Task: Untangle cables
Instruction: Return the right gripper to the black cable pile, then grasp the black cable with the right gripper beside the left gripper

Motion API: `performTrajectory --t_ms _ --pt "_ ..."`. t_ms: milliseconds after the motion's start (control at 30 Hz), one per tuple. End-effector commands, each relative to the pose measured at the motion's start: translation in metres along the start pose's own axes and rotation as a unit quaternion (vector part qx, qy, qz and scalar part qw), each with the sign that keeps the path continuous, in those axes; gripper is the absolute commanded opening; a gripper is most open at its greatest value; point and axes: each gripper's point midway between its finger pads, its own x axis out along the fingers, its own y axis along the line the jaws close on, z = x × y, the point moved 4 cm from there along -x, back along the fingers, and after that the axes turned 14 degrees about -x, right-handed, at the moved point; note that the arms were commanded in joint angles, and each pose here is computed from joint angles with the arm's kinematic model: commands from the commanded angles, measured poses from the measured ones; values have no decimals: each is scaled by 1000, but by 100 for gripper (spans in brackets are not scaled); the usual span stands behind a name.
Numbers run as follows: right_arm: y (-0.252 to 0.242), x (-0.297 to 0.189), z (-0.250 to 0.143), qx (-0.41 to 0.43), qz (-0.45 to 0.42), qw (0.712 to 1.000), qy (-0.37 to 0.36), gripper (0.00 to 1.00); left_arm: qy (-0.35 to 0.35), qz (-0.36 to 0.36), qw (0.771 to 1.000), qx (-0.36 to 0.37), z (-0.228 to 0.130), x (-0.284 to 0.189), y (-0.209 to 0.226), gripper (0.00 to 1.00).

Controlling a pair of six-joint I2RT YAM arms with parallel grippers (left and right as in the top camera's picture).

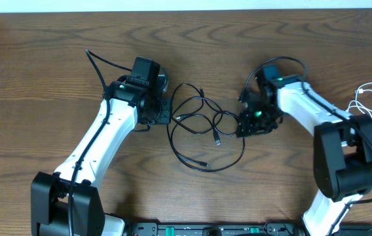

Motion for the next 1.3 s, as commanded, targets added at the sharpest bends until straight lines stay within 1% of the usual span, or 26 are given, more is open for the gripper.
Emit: performTrajectory --t_ms 0,167,233,367,500,567,600,667,700,767,800,900,967,1067,1200,1267 --pt "14 12 -2 -20 10 1000 19 34 -1 9 1000 1 0 3 2 33" --pt "25 21 -3 -39 11 999 31 27 -1 9 1000 1 0 3 2 33" --pt "29 25 -3 -45 12 998 36 16 0 9 1000 1 0 3 2 33" --pt "35 31 -2 -60 10 998 34 1 0 9 1000 1 0 3 2 33" --pt "38 34 1 -69 10 997 28 1 0 9 1000 1 0 3 2 33" --pt "42 33 2 -74 22 997 27 1 1 7 1000 1 0 3 2 33" --pt "46 31 2 -86 36 995 24 1 1 6 1000 1 0 3 1 33" --pt "64 22 5 -134 97 986 7 1 2 4 1000 1 0 3 1 34" --pt "72 15 8 -155 121 980 -5 1 3 2 1000 1 -1 3 0 36" --pt "80 1 13 -176 140 974 -26 1 9 -10 1000 2 -2 3 -3 40" --pt "83 -8 17 -184 143 972 -40 1 13 -19 1000 2 -3 3 -5 43" --pt "92 -34 27 -210 147 963 -85 1 24 -51 998 3 -5 2 -14 47" --pt "101 -57 32 -237 152 952 -123 1 27 -70 997 4 -6 2 -19 47" --pt "110 -79 33 -260 139 942 -159 1 26 -75 997 5 -5 2 -21 47" --pt "119 -97 30 -278 129 934 -183 1 27 -77 997 5 -5 1 -22 47" --pt "122 -101 29 -282 128 932 -188 1 32 -95 995 6 -6 1 -26 48"
